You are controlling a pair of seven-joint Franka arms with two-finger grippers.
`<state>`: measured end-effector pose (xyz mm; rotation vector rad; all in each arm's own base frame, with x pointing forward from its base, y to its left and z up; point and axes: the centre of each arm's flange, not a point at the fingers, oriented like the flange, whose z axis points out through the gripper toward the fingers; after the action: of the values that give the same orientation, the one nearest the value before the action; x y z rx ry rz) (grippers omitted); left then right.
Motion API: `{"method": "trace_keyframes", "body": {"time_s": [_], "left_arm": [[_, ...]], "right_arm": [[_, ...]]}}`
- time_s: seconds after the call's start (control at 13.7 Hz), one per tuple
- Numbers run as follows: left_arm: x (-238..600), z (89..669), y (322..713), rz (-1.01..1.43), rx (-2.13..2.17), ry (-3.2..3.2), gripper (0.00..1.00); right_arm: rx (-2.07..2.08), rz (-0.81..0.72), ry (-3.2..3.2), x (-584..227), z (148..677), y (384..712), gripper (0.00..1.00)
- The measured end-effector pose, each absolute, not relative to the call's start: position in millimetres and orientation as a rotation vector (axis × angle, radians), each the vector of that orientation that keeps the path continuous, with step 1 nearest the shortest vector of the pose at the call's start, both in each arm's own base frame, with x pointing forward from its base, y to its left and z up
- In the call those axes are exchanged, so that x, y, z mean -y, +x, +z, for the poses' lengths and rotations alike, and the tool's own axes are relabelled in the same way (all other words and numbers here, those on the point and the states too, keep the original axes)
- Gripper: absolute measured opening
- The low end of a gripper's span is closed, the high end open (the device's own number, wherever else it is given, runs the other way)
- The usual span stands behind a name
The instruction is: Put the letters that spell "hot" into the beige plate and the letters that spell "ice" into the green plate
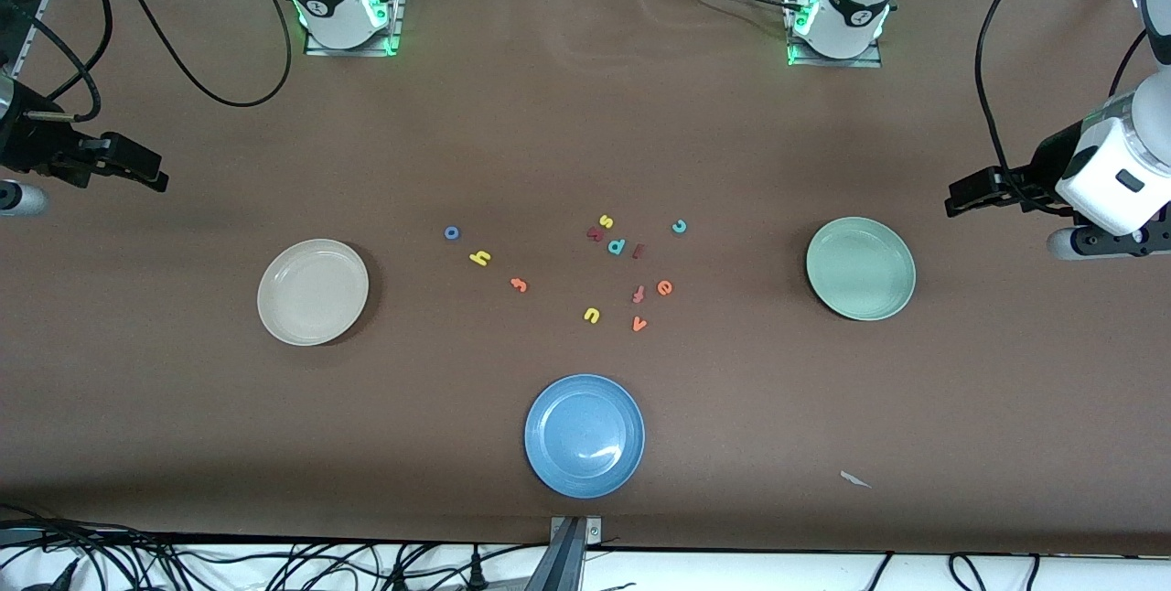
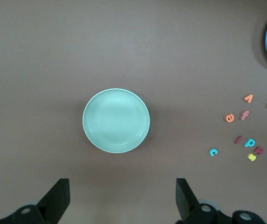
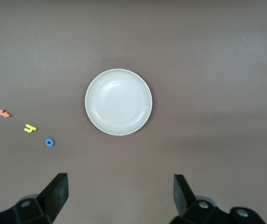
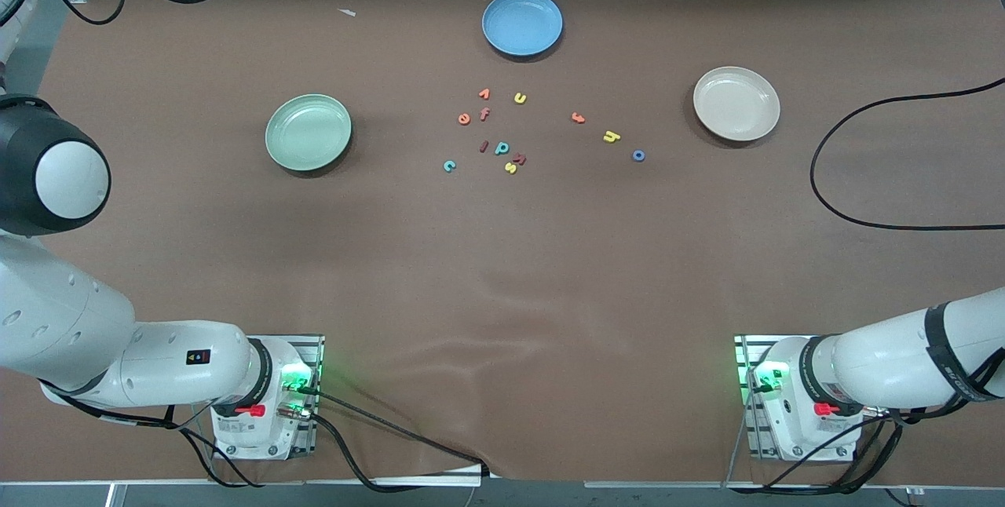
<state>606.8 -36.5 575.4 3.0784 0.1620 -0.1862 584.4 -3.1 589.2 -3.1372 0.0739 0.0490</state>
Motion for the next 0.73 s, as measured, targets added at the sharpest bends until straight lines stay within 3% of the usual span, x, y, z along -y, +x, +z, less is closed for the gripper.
{"method": "trace_keyframes", "body": {"time_s": [0.73], "left_arm": [[36.9, 571.1, 606.4, -0.201, -0.161, 3.079, 1.00]], "right_arm": [[-0.074, 0.052, -3.137, 2.9, 588.1, 584.9, 1.00]]}}
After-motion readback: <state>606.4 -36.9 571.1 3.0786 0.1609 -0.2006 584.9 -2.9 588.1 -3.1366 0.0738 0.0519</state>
